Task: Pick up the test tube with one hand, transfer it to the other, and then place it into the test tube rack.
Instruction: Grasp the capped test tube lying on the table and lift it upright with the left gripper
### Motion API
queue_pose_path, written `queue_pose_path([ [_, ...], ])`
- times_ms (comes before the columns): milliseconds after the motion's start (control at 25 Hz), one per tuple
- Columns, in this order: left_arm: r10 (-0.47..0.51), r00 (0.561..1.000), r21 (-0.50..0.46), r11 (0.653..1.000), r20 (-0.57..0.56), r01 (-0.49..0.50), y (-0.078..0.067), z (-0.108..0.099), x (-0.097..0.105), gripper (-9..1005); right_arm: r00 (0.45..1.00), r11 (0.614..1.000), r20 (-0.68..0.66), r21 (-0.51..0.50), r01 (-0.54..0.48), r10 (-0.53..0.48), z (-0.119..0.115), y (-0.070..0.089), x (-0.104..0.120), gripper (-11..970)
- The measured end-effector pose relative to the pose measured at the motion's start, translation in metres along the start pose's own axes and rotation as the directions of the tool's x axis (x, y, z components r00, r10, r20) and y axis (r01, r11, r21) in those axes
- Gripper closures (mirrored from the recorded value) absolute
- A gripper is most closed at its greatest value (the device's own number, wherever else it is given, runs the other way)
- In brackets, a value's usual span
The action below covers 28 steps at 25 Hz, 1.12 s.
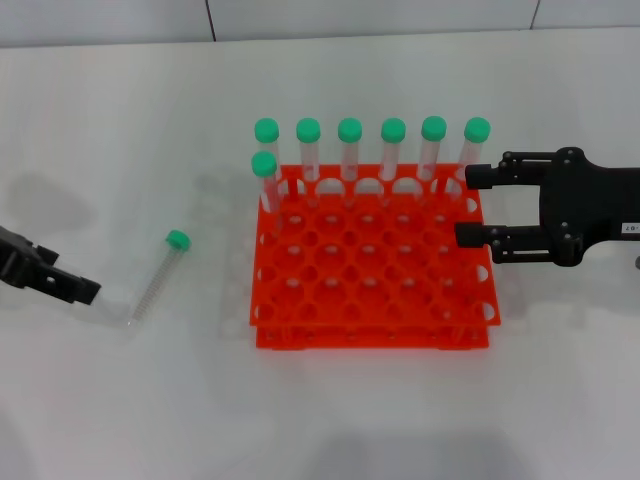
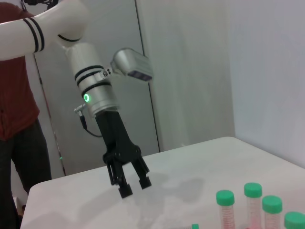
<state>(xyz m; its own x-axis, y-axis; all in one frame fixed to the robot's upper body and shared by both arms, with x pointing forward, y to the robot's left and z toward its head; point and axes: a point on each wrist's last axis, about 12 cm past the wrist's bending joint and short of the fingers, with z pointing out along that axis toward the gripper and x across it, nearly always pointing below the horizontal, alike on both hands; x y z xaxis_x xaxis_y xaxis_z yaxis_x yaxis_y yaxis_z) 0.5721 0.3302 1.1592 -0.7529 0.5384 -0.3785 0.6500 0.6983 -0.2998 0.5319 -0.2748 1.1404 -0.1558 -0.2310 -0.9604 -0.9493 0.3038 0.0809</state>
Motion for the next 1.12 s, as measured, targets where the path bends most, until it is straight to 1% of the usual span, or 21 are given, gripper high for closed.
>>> queue_pose_path([
  [120, -0.004, 0.999, -0.01, 1.0, -0.05, 0.004, -0.004, 0.012, -0.007, 115, 1.0, 1.0, 0.001, 0.0, 0.006, -0.006, 0.0, 0.0, -0.001, 266],
  [240, -0.002, 0.999, -0.011, 1.0, -0.053, 0.002, -0.009, 0.024, -0.013, 116, 1.0, 1.0, 0.001, 0.001, 0.011, -0.011, 0.0, 0.0, 0.0, 266],
  [360, -0.029, 0.999, -0.027, 0.999, -0.042, 0.028, -0.012, 0.033, -0.019, 116, 1.0, 1.0, 0.0, 0.007, 0.008, -0.008, -0.001, 0.0, 0.001, 266],
  [560, -0.088, 0.996, -0.039, 0.995, -0.014, 0.088, -0.014, 0.039, -0.025, 116, 1.0, 1.0, -0.001, 0.011, 0.016, -0.016, -0.001, -0.001, 0.001, 266],
  [640, -0.104, 0.995, -0.029, 0.994, -0.01, 0.103, -0.018, 0.045, -0.026, 116, 1.0, 1.0, 0.0, 0.013, 0.02, -0.02, -0.001, -0.001, 0.001, 266],
  [960, -0.11, 0.994, -0.016, 0.994, -0.018, 0.109, -0.022, 0.05, -0.025, 117, 1.0, 1.0, 0.001, 0.015, 0.022, -0.022, -0.001, -0.001, 0.001, 266],
  [1120, -0.115, 0.993, -0.019, 0.993, -0.032, 0.114, -0.021, 0.051, -0.023, 117, 1.0, 1.0, 0.001, 0.016, 0.019, -0.019, -0.002, -0.001, 0.002, 266],
])
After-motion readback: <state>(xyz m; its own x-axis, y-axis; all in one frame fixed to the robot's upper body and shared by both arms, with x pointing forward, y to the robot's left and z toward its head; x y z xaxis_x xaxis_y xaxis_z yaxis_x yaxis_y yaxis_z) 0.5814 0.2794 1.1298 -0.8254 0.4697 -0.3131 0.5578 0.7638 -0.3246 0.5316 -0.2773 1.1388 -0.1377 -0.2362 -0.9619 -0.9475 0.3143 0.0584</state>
